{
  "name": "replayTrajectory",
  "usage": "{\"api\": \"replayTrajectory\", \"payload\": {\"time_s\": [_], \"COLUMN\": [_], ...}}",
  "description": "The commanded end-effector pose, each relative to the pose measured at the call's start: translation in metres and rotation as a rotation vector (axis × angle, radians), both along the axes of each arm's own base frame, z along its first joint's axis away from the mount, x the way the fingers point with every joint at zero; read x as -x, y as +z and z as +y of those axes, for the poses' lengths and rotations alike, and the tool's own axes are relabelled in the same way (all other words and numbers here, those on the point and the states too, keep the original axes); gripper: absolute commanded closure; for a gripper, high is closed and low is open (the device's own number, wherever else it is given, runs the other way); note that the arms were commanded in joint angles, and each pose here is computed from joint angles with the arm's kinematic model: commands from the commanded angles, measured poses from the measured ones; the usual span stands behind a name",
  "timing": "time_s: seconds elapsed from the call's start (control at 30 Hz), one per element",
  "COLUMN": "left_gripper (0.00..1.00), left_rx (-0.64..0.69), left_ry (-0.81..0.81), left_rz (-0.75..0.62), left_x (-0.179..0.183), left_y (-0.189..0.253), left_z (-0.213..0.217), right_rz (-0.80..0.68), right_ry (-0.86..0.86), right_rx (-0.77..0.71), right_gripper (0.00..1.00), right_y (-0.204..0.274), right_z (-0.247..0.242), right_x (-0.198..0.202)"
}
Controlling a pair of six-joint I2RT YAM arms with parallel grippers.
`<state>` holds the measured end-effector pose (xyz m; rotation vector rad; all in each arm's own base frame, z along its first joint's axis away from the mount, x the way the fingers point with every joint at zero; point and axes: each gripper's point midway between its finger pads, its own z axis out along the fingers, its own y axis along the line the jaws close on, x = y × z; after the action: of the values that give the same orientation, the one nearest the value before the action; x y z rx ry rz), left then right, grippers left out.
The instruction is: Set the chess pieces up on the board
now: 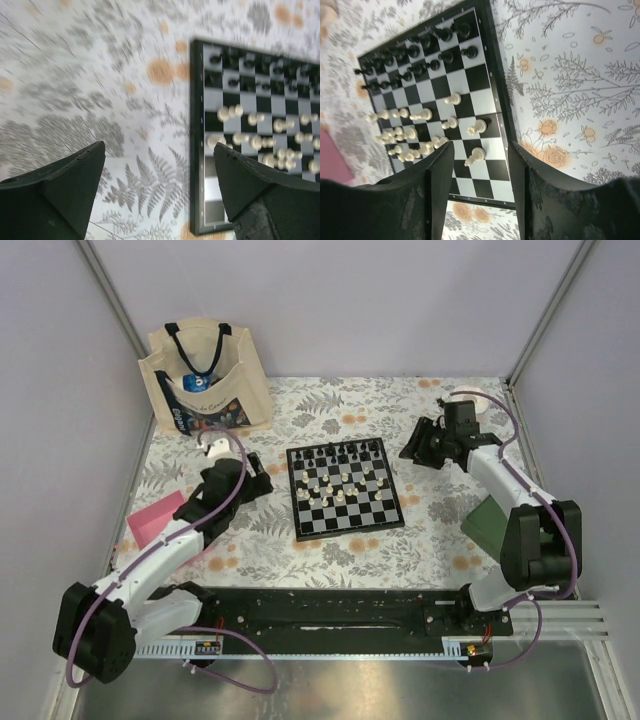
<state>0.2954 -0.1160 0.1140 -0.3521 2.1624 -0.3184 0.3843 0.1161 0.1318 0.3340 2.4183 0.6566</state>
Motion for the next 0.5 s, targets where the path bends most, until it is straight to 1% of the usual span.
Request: {"api": "replayTrajectory", "payload": {"time_s": [0.0,0.07,0.1,0.2,0.27,0.3,0.33,0.37,0.4,0.47], "left_gripper": [0.05,0.03,0.03,0.02,0.01,0.01,0.01,0.02,0.02,0.01], "left_rx": [-0.201,-0.156,-0.151,-0.130,-0.152,-0.178,-0.195,-0.210,-0.199,-0.191], "left_ry": [0.259,0.423,0.468,0.434,0.426,0.404,0.383,0.370,0.361,0.288], "left_rz": [-0.143,-0.163,-0.142,-0.157,-0.161,-0.153,-0.137,-0.117,-0.120,-0.147], "left_x": [-0.016,-0.014,-0.009,-0.010,-0.007,-0.005,-0.001,0.005,0.008,0.012], "left_y": [0.053,0.060,0.058,0.070,0.076,0.080,0.087,0.093,0.103,0.120], "left_z": [0.059,0.076,0.082,0.076,0.079,0.080,0.080,0.082,0.081,0.075], "right_rz": [-0.011,-0.030,-0.047,-0.136,-0.201,-0.243,-0.279,-0.309,-0.313,-0.297], "right_ry": [0.043,0.059,0.063,0.095,0.108,0.145,0.174,0.196,0.210,0.263], "right_rx": [0.191,0.244,0.283,0.330,0.281,0.223,0.180,0.130,0.105,0.062], "right_gripper": [0.44,0.44,0.41,0.29,0.18,0.14,0.05,0.01,0.00,0.00], "right_y": [0.003,0.007,0.011,0.035,0.052,0.063,0.069,0.075,0.076,0.077], "right_z": [-0.002,0.002,0.004,0.019,0.031,0.043,0.051,0.060,0.065,0.078], "right_x": [0.017,0.019,0.020,0.022,0.023,0.024,0.024,0.024,0.024,0.024]}}
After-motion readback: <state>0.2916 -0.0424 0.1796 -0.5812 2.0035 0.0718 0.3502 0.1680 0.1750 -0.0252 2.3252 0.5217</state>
